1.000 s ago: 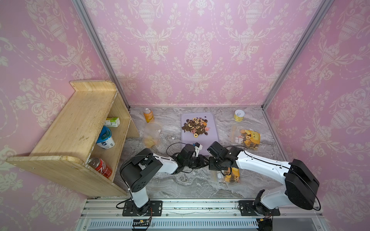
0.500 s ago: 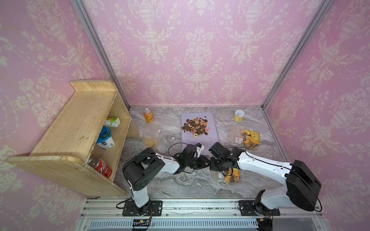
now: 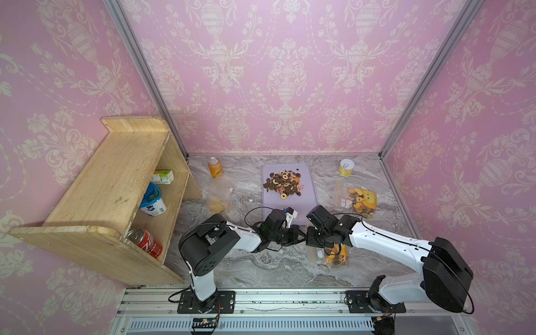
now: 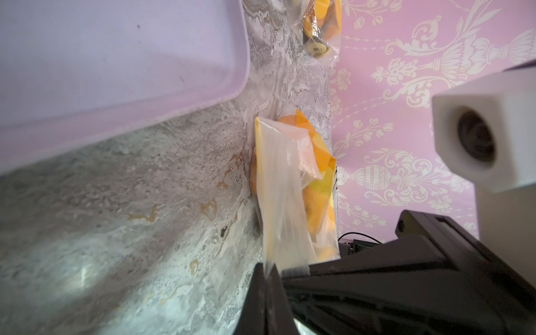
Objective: Pour cookies out of the ziploc bag
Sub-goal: Open the ziploc bag at the center of the board.
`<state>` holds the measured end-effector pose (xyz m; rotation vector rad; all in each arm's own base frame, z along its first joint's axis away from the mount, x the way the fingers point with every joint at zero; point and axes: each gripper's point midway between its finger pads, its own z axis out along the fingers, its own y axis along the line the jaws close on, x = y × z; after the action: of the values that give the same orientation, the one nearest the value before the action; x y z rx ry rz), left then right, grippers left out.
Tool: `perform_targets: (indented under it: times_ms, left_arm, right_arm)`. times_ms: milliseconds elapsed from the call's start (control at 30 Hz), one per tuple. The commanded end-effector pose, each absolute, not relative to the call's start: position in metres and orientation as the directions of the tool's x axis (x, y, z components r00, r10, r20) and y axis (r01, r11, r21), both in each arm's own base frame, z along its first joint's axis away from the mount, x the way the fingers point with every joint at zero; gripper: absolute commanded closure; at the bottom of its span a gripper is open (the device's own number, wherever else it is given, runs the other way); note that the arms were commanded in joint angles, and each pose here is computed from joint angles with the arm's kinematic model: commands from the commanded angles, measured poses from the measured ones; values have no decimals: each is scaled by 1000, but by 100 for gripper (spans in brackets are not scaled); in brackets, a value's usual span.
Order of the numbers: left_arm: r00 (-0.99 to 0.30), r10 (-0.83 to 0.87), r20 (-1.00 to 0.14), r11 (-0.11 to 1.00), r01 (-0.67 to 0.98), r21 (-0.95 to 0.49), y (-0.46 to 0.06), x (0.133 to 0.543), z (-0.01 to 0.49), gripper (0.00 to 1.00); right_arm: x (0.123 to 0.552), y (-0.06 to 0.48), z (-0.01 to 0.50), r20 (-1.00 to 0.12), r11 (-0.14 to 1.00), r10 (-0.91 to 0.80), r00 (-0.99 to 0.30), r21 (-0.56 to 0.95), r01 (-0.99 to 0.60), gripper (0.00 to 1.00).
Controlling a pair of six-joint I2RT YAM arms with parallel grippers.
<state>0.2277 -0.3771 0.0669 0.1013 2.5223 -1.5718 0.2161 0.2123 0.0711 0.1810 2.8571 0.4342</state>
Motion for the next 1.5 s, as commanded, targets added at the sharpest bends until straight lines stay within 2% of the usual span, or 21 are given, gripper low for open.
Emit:
perform_targets:
  times_ms: [0, 367, 1000, 1300, 1467]
  left_arm:
    - [-983, -8, -181, 437, 159, -885, -383, 225, 69, 100]
    - [-974, -13, -225, 477, 192, -858, -376, 227, 77, 100]
    - [-973, -12, -231, 488, 196, -850, -371, 225, 77, 100]
    - [-964, 17, -265, 524, 234, -819, -366, 233, 85, 100]
    - [-957, 39, -288, 584, 256, -771, -351, 244, 88, 100]
  right_arm:
    - [216, 204, 74, -230, 947, 189, -955, 299, 115, 100]
    - [230, 184, 87, -301, 981, 164, -939, 152, 123, 100]
    - [244, 169, 102, -361, 992, 127, -924, 22, 128, 100]
    - [247, 162, 128, -383, 996, 70, -921, -31, 89, 100]
    - [249, 167, 152, -373, 999, 9, -928, -45, 28, 100]
